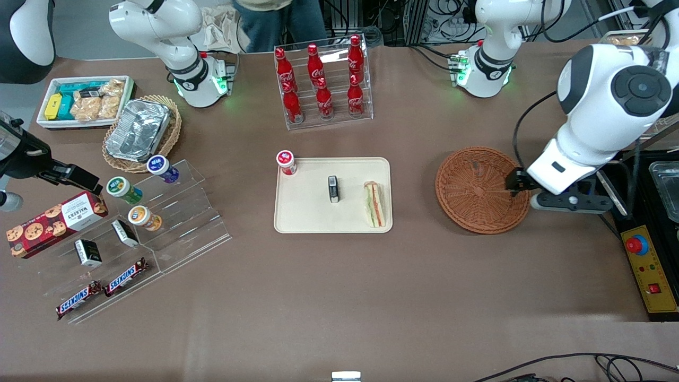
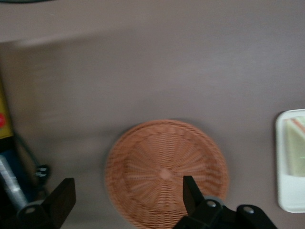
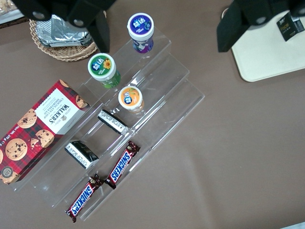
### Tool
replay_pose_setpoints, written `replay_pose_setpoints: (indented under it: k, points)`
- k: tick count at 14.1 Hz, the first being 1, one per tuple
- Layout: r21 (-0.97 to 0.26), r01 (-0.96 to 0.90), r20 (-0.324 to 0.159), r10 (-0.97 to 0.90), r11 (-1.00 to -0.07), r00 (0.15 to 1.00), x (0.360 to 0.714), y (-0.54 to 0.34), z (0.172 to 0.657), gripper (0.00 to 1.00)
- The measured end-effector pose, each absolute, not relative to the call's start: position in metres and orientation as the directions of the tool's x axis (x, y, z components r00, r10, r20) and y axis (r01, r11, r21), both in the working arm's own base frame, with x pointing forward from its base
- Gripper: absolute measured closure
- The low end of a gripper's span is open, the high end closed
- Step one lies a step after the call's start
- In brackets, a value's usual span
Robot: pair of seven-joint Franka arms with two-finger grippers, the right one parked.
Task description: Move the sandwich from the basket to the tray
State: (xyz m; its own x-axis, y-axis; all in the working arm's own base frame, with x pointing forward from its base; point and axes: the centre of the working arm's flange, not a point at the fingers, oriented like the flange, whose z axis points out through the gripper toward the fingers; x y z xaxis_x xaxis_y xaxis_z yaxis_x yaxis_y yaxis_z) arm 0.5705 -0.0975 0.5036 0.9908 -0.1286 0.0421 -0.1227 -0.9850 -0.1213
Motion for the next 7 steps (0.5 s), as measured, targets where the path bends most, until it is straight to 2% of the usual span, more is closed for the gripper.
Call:
replay_pose_setpoints:
  k: [1,6,7]
  points:
    - [-0.137,-0.118,0.032,-0.123,-0.984,0.992,0.57,-0.091,0.504,0.0]
    - [-0.156,-0.189,-0.085,-0.177,-0.97,0.98,0.553,-0.071,0.52,0.0]
    - [-0.152,-0.186,-0.094,-0.174,-0.971,0.98,0.55,-0.062,0.526,0.0]
